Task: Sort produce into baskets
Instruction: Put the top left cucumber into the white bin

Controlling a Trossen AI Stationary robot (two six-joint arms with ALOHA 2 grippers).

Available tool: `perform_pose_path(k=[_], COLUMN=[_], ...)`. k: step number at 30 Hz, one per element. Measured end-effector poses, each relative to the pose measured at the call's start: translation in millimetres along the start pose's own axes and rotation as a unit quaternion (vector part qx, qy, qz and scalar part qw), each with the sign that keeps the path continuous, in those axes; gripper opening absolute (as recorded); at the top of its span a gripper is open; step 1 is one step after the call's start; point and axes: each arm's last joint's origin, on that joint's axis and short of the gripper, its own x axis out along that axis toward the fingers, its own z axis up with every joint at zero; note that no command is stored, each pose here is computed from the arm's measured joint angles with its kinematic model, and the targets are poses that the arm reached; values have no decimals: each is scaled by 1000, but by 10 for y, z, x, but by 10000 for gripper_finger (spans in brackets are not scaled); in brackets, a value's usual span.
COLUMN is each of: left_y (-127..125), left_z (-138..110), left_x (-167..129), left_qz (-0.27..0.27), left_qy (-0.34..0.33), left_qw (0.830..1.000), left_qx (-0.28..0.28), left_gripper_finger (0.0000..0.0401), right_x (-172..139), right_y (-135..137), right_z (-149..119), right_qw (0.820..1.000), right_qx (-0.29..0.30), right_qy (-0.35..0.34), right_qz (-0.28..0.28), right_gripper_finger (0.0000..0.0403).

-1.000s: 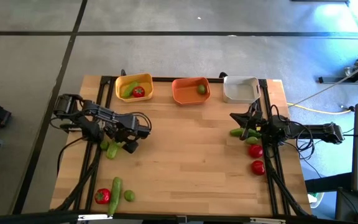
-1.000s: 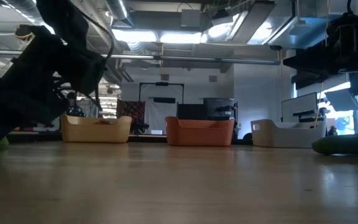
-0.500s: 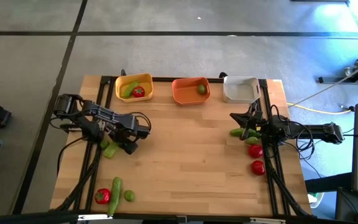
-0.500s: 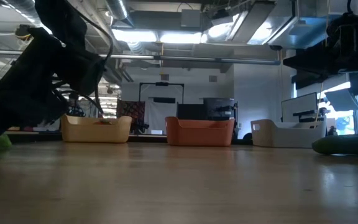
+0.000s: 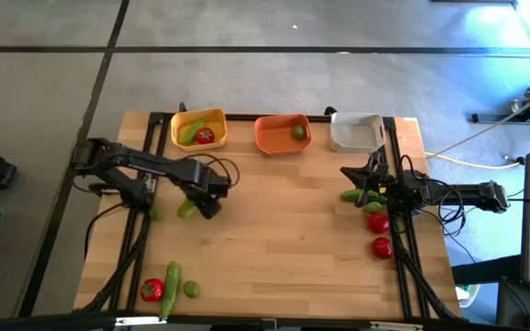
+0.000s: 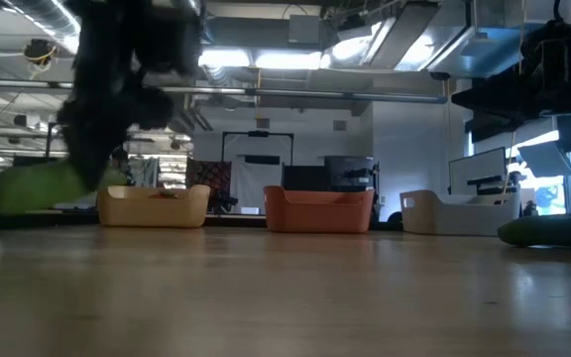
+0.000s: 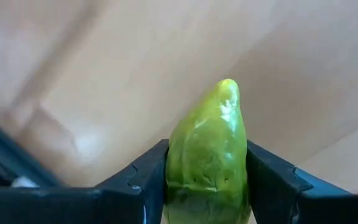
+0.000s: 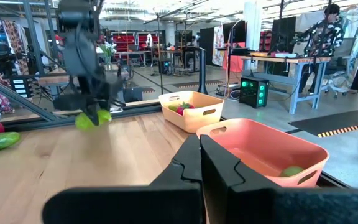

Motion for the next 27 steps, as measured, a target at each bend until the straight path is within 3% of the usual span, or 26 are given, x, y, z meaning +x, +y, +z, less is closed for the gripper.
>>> perform_pose_path(k=[6,16,20,27], left_y=[-112,-308,-371,-428], left_z=[195,425,500,591], left_x=[-336,-559,-651,-780], left_qz=[-76,-179,-205,-223], left_qy=[-127,-281,-340,-418], left_qw=[989,939,912,869], left_qx=[24,79,106,143], left_gripper_finger=[172,172,172,173], right_x=[0,-2,-3,-3], right_y=[0,38,41,41], right_z=[4,3,3,14], right_qw=[1000,996,993,993], right_qx=[14,66,90,94], right_qy=[-2,3,5,0], right_qz=[0,65,71,71], right_gripper_finger=[0,13,61,189])
